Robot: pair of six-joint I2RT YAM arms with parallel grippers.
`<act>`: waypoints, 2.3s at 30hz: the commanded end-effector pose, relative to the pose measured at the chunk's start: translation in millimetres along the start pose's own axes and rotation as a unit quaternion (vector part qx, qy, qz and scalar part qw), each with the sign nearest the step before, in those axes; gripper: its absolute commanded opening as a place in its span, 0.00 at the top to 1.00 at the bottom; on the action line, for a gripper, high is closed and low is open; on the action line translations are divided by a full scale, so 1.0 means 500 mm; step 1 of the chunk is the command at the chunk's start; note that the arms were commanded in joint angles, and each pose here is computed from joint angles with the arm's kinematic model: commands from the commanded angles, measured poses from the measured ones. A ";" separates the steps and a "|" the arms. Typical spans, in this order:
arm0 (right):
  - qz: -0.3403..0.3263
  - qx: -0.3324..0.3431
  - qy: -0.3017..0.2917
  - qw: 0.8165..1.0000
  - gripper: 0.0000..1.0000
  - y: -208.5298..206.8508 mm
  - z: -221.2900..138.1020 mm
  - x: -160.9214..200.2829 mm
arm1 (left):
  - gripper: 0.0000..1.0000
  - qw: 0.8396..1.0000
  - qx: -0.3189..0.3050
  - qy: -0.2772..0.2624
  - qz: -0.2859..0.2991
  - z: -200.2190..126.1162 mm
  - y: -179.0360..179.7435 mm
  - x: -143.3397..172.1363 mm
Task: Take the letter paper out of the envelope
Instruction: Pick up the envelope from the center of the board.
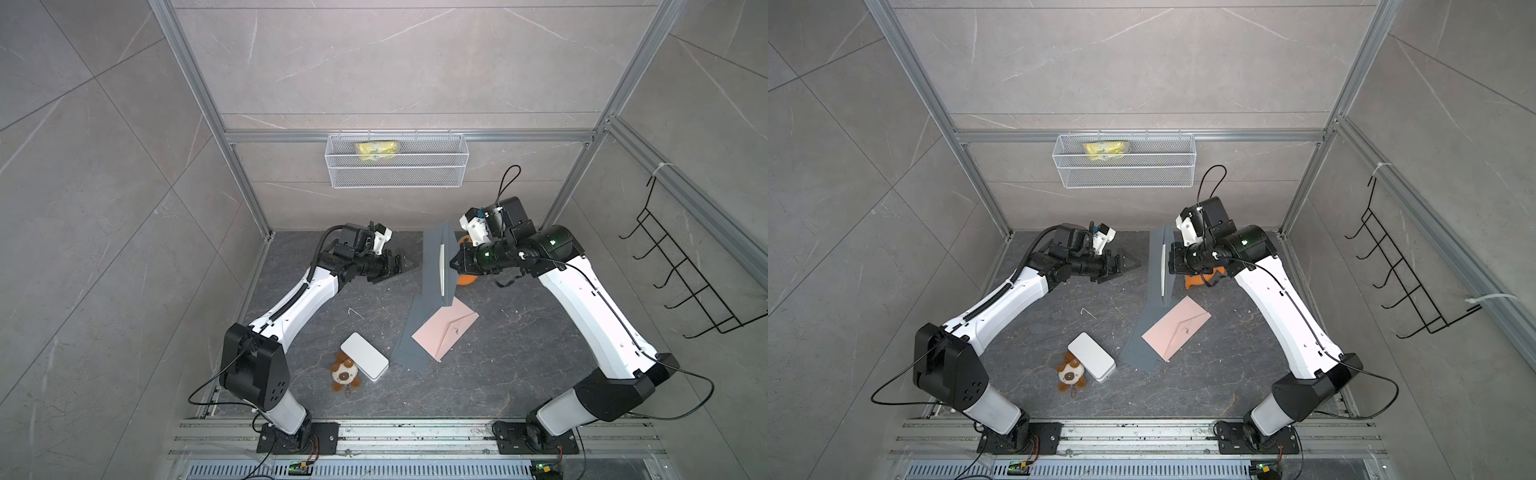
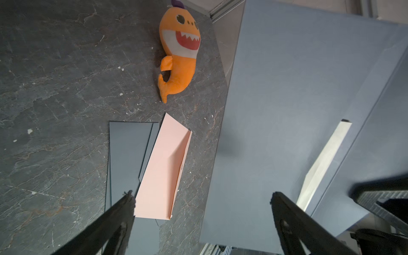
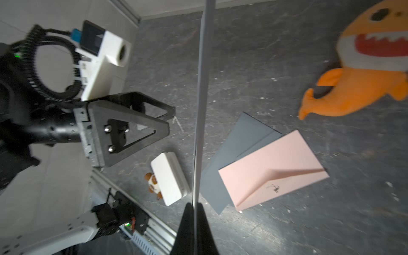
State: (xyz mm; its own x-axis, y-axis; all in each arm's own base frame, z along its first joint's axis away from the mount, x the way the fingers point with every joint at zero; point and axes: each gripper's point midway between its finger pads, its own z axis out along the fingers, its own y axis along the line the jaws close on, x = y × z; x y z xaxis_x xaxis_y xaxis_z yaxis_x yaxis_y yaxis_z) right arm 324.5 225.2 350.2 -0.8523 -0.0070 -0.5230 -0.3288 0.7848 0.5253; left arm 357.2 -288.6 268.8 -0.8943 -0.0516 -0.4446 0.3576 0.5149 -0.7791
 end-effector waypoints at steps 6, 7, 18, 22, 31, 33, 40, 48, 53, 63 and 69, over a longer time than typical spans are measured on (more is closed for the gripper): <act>0.004 -0.286 -0.002 0.958 1.00 0.120 -0.034 -0.069 | 0.00 0.990 0.127 -0.050 0.038 -0.084 -0.083 -0.061; 0.009 -0.296 0.002 0.955 1.00 0.122 -0.030 -0.070 | 0.00 0.989 0.132 -0.052 0.037 -0.085 -0.085 -0.064; 0.045 -0.358 0.006 0.933 1.00 0.124 -0.003 -0.094 | 0.00 0.979 0.181 -0.083 0.040 -0.125 -0.102 -0.103; 0.054 -0.368 0.008 0.928 1.00 0.120 0.012 -0.102 | 0.00 0.975 0.206 -0.072 0.036 -0.124 -0.112 -0.105; 0.061 -0.389 0.016 0.919 1.00 0.114 0.038 -0.112 | 0.11 0.969 0.235 -0.063 0.032 -0.137 -0.142 -0.110; 0.062 -0.394 0.014 0.917 1.00 0.113 0.041 -0.118 | 0.17 0.970 0.234 -0.058 0.025 -0.135 -0.138 -0.106; 0.067 -0.400 0.019 0.914 1.00 0.100 0.056 -0.126 | 0.57 0.970 0.230 -0.070 0.022 -0.146 -0.142 -0.110; 0.073 -0.399 0.023 0.914 1.00 0.081 0.070 -0.128 | 0.86 0.970 0.227 -0.083 0.019 -0.156 -0.151 -0.116; 0.083 -0.350 0.016 0.933 0.70 0.052 0.089 -0.119 | 1.00 0.968 0.229 -0.105 -0.003 -0.166 -0.161 -0.138; 0.104 -0.289 0.005 0.952 0.50 0.011 0.133 -0.078 | 1.00 0.961 0.252 -0.107 -0.036 -0.164 -0.169 -0.159; 0.116 -0.303 -0.013 0.946 0.50 0.017 0.142 -0.083 | 1.00 0.959 0.259 -0.108 -0.038 -0.162 -0.179 -0.165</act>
State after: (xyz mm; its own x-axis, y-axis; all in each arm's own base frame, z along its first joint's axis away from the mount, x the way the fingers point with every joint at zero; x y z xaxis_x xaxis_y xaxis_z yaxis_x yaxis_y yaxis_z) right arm 387.9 275.9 311.4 -0.9432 0.1065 -0.3148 -0.2732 0.2908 0.9169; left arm 380.5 -258.9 382.2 -0.8945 -0.2654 -0.3597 0.3589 0.0533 -0.9318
